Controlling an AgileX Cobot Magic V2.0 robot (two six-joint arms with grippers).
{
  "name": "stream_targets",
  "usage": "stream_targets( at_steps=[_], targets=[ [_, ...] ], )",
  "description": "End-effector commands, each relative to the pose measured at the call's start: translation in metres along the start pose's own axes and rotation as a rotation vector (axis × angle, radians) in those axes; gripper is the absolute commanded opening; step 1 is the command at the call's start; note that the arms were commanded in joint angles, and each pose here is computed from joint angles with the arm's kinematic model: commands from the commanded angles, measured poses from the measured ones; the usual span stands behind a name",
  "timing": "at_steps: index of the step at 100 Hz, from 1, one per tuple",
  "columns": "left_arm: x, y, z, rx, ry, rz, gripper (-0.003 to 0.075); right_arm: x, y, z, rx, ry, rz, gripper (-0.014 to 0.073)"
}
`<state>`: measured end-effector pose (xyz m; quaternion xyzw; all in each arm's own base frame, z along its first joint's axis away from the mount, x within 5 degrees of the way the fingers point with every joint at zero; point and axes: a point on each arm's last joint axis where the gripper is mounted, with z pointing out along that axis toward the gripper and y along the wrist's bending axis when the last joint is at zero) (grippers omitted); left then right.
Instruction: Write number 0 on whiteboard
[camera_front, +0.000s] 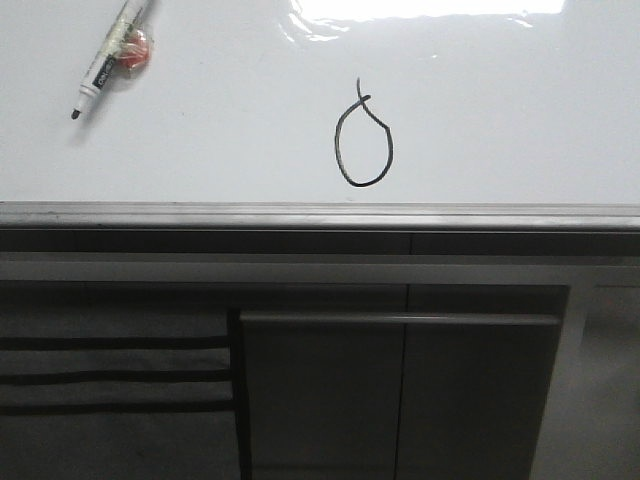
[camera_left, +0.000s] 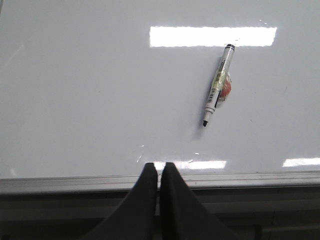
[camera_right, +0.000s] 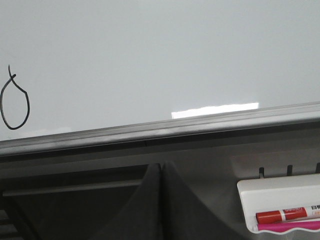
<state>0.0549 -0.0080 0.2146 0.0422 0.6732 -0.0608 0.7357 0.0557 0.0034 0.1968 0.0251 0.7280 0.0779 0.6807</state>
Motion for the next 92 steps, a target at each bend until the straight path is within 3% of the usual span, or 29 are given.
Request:
stream_targets(
  at_steps=[1, 92],
  targets=[
    [-0.0007, -0.0002, -0.0019, 0.004, -0.083, -0.007, -0.002, -0.0062, 0.0024, -0.0011, -0.028, -0.11, -0.027, -0.0073],
    [-0.0007, -0.0002, -0.0019, 0.004, -0.083, -0.007, -0.002, -0.0092, 0.0003, -0.0015, 0.017, -0.146, -0.027, -0.0073]
  ],
)
